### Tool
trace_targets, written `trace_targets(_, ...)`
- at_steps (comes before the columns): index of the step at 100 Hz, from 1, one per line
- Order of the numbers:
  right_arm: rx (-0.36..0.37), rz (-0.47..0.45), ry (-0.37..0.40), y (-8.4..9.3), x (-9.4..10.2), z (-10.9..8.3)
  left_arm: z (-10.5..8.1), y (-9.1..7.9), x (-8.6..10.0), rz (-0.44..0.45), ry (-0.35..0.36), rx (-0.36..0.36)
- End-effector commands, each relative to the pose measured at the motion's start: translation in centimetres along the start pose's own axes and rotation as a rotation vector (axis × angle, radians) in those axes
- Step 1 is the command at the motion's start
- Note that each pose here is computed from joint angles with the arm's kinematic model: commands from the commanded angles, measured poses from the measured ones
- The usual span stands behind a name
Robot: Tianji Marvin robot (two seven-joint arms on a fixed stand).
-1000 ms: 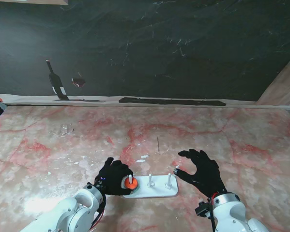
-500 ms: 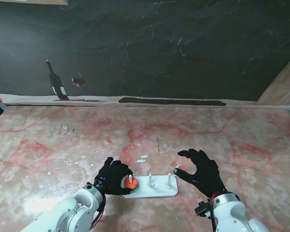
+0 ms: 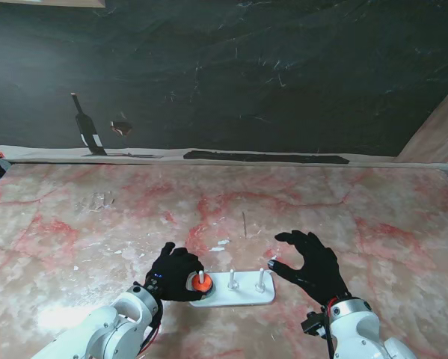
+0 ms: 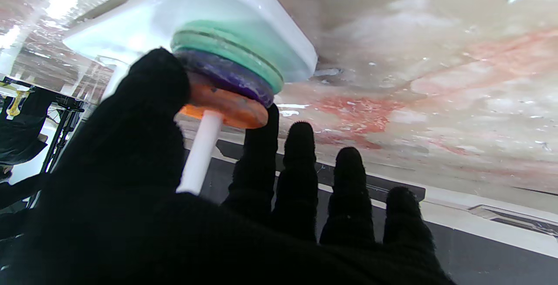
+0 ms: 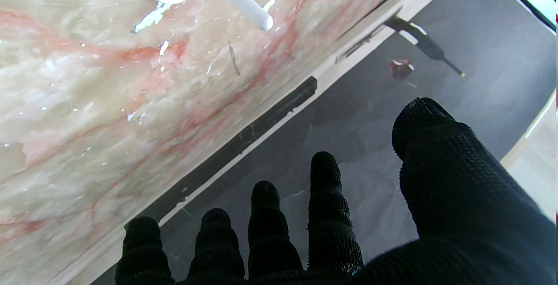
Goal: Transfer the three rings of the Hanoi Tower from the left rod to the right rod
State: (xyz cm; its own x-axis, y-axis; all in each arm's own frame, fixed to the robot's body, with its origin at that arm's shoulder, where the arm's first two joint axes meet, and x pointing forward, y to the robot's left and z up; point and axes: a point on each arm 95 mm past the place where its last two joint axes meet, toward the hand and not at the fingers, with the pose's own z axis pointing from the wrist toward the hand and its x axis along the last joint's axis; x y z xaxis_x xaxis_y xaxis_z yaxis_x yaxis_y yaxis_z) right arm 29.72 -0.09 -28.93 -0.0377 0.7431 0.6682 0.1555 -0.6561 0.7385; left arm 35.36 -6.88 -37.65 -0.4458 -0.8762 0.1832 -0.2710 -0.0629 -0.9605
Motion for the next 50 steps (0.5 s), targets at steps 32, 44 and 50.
trace_targets(32, 0.005, 0.014, 0.000, -0.26, 0.05, -0.20, -0.29, -0.12, 0.50, -0.002, 0.007, 0.000)
trace_targets(44, 0.008, 0.016, 0.000, -0.28, 0.06, -0.17, -0.28, -0.17, 0.61, 0.001, 0.009, 0.000)
trace_targets(50, 0.008, 0.017, 0.000, -0.29, 0.06, -0.15, -0.28, -0.20, 0.65, 0.004, 0.011, 0.000)
